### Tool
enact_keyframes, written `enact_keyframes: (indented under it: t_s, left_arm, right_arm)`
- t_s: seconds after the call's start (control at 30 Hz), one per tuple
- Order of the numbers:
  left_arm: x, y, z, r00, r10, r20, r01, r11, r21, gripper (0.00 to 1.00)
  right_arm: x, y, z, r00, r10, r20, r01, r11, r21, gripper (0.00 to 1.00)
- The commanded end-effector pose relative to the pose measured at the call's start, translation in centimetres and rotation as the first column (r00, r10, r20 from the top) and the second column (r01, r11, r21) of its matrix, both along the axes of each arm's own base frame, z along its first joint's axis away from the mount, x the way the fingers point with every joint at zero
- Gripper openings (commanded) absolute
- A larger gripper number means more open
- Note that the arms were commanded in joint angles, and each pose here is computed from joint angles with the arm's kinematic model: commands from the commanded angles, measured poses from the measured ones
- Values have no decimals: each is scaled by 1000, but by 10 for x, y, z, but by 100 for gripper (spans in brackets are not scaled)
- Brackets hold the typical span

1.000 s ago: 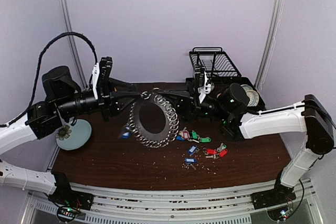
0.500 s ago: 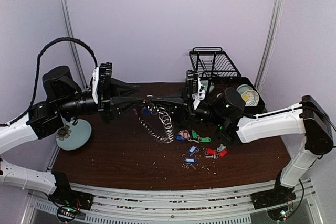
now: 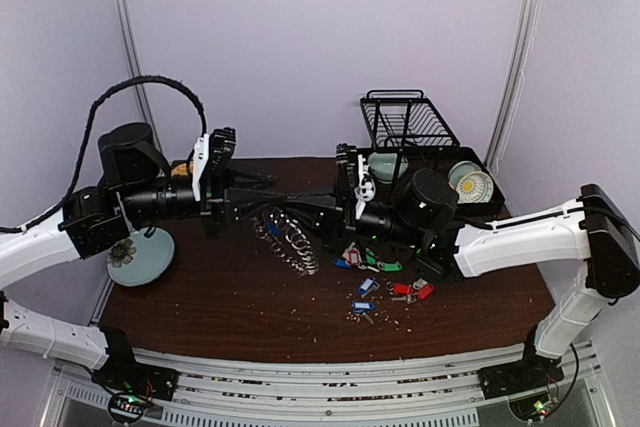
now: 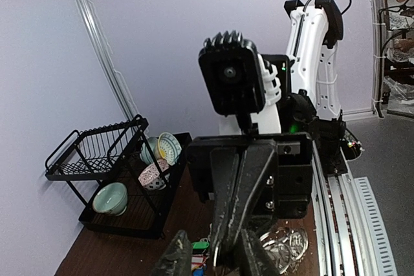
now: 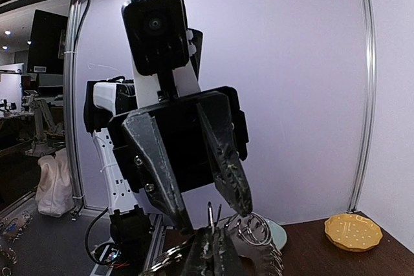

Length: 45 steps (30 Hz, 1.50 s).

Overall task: Put the keys on the keyring
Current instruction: Pass from the right arm to the left

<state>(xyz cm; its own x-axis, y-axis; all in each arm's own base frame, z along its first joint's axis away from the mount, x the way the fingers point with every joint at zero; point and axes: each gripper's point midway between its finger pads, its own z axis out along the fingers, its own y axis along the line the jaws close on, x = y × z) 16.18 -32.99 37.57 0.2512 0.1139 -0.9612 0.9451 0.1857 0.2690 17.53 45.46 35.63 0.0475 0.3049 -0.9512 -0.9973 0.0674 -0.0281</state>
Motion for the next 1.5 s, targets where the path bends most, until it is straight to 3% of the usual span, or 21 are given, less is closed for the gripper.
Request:
enact_keyframes:
  t_s: [0.0,0.23,0.4,0.53,0.6,0.87,1.17,1.3,1.47]
  left_arm:
    - [-1,3,2,1000,4,-1,-4,999,42,27]
    - [10,6,-12,997,67,-32,-59,980,192,21]
    - [6,5,-5,999,43,-22,-39,985,166,10]
    - [10,9,-5,997,73,-9,-70,983,171,7]
    - [13,10,-5,996,88,-5,-86,981,173,0]
    - [20,15,1,989,125,85,-138,977,165,0]
    - [-1,14,2,988,14,154,-37,989,145,0]
    - [1,16,0,986,26,165,-50,988,145,0]
    - [12,10,-18,995,39,88,-63,955,289,0]
  right_arm:
    - [-4,-17,45,996,-47,71,40,995,96,0]
    - [-6,-16,42,994,-50,98,45,997,57,0]
    - [-6,-18,42,993,-56,108,51,997,53,0]
    - [-8,-18,41,991,-53,119,49,998,38,0]
    - [-9,-16,40,991,-44,124,41,999,26,0]
    - [-18,-11,33,987,12,161,-5,999,-45,0]
    - [-25,-16,17,971,135,198,-87,969,-232,33]
    - [-20,-25,19,965,185,184,-123,943,-308,39]
    - [4,-18,16,986,83,144,-17,911,-412,36]
